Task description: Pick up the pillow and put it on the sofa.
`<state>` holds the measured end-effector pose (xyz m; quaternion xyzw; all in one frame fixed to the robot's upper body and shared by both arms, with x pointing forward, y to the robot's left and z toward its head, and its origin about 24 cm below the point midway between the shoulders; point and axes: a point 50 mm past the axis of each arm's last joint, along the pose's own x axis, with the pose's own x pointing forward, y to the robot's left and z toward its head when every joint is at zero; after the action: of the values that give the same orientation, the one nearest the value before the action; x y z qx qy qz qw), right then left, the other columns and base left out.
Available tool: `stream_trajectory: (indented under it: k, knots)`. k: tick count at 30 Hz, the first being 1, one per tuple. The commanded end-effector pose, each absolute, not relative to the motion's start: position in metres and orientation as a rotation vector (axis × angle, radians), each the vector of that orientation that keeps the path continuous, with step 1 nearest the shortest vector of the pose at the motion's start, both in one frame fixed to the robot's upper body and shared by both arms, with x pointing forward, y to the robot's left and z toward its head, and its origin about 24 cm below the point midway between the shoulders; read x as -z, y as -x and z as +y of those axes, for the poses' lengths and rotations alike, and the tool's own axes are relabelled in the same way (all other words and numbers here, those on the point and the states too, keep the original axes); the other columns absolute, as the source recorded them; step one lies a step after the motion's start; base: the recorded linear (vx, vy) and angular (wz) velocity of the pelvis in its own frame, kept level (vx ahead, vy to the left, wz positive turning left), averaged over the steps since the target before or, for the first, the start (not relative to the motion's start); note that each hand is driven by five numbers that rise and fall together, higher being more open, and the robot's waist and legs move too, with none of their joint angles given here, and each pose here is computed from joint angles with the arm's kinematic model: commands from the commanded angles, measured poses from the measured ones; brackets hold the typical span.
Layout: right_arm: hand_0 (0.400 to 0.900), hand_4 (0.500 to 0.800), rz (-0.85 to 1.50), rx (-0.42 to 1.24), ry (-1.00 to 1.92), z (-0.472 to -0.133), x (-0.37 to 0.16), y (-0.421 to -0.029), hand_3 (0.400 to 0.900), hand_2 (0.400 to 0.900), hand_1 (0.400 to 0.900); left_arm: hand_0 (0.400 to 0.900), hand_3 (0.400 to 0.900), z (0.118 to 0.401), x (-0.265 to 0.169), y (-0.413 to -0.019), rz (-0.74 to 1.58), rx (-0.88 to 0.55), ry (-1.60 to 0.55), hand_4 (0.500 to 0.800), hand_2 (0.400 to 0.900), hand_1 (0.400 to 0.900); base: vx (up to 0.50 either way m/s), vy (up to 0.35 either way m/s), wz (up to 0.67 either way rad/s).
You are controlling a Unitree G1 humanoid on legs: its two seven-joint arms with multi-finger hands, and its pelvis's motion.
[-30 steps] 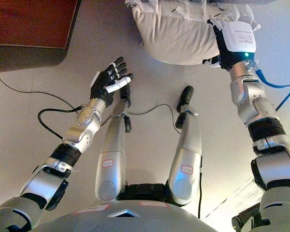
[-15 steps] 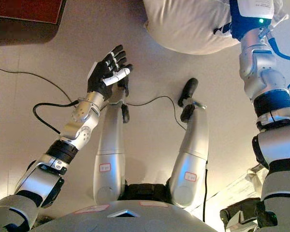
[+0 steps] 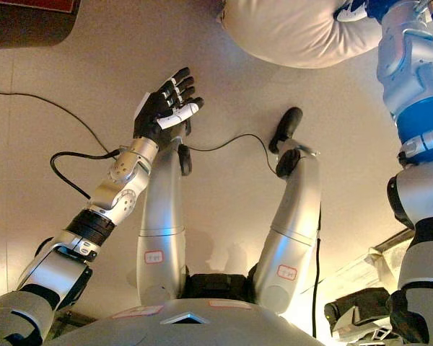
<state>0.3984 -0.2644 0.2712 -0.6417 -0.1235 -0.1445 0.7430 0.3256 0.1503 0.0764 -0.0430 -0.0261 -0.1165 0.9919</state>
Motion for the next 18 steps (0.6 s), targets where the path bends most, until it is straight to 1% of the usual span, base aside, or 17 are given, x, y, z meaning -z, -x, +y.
stream_trajectory:
  k: [1, 11, 18]
  knots:
    - [0.4, 0.5, -0.428, 0.313, 1.331, -0.254, -0.315, -0.391, 0.4, 0.4, 0.4, 0.9, 0.9, 0.142, -0.085, -0.315, -0.125, 0.287, 0.144, 0.8, 0.9, 0.9, 0.002, -0.017, 0.03]
    - [0.4, 0.5, -0.473, 0.282, 1.282, -0.241, -0.324, -0.393, 0.4, 0.4, 0.4, 0.9, 0.9, 0.14, -0.088, -0.318, -0.132, 0.296, 0.132, 0.8, 0.9, 0.9, 0.0, 0.0, 0.0]
    - [0.4, 0.5, -0.493, 0.287, 1.275, -0.237, -0.327, -0.393, 0.4, 0.4, 0.4, 0.9, 0.9, 0.141, -0.09, -0.319, -0.14, 0.285, 0.143, 0.8, 0.9, 0.9, -0.003, 0.005, -0.02]
